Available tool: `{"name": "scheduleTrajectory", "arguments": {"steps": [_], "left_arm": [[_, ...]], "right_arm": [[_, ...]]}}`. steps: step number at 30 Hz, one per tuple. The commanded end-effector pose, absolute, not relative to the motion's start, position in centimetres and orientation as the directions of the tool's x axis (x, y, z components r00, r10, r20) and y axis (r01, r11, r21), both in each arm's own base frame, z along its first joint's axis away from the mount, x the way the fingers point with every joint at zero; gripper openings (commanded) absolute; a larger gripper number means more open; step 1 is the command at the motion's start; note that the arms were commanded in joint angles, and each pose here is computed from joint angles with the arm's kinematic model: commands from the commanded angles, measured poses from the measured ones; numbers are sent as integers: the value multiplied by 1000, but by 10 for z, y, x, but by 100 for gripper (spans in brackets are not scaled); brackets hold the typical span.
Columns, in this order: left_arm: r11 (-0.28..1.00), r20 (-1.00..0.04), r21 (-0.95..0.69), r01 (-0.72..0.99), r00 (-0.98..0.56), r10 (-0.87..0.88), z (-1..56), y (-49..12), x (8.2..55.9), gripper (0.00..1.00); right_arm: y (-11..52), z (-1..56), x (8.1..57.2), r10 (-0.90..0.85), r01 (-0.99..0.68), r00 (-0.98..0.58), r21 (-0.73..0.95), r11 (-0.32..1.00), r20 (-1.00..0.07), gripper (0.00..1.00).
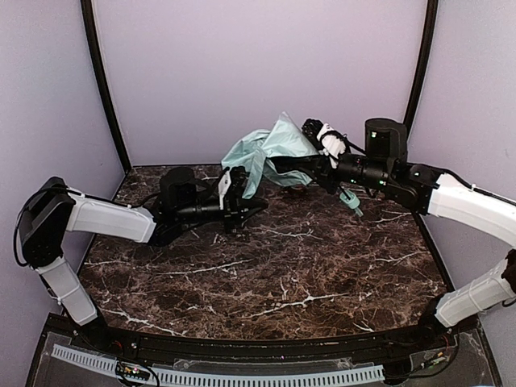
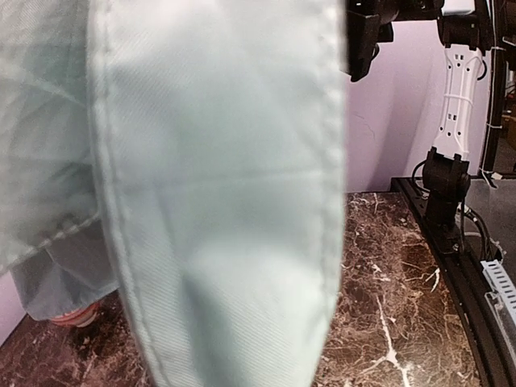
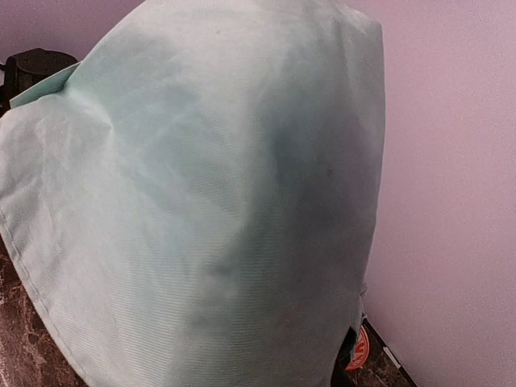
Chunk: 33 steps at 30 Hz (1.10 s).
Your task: Put away the umbrella
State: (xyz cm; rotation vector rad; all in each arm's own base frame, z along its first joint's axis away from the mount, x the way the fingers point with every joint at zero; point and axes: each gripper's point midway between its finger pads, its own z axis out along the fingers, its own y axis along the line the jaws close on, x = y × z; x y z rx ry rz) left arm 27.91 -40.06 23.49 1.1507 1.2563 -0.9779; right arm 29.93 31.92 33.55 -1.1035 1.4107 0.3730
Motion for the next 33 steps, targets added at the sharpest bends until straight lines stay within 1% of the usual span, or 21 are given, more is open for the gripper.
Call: {"name": "scheduleTrajectory", "arguments": {"steps": [1,5,9,11,13,16,18,22,31,33], "left_arm": [[152,-982,183,971,172,80,250,-404,260,0],[91,-958,260,961,245,149,251,-412,230,0],[16,-945,267,964,258,201,243,-417,208,0],[-8,-940,268,963,263,219,236,-419,201,0],[-23,-933,267,963,265,243,228,-421,199,0],[-26,-922,250,968,246,300,206,-419,201,0],[-33,-911,243,970,240,336,183,-416,200,0],[-23,-886,251,968,239,397,150,-414,206,0],[34,-824,326,945,266,500,110,-411,242,0],[60,-817,336,940,259,516,105,-406,253,0]], "right_arm": [[301,383,318,-313,-682,234,-385,621,-920,0],[280,373,350,-337,-602,139,-350,718,-931,0],[250,371,382,-326,-499,58,-311,809,-943,0],[241,376,391,-306,-479,42,-289,829,-951,0],[241,383,391,-295,-514,55,-280,811,-954,0],[256,389,374,-319,-640,100,-306,705,-943,1],[262,387,358,-334,-721,104,-302,624,-937,0],[281,388,301,-301,-888,163,-273,370,-939,1],[287,385,234,-247,-986,108,-136,99,-963,0],[287,382,223,-250,-991,96,-116,66,-963,0]]}}
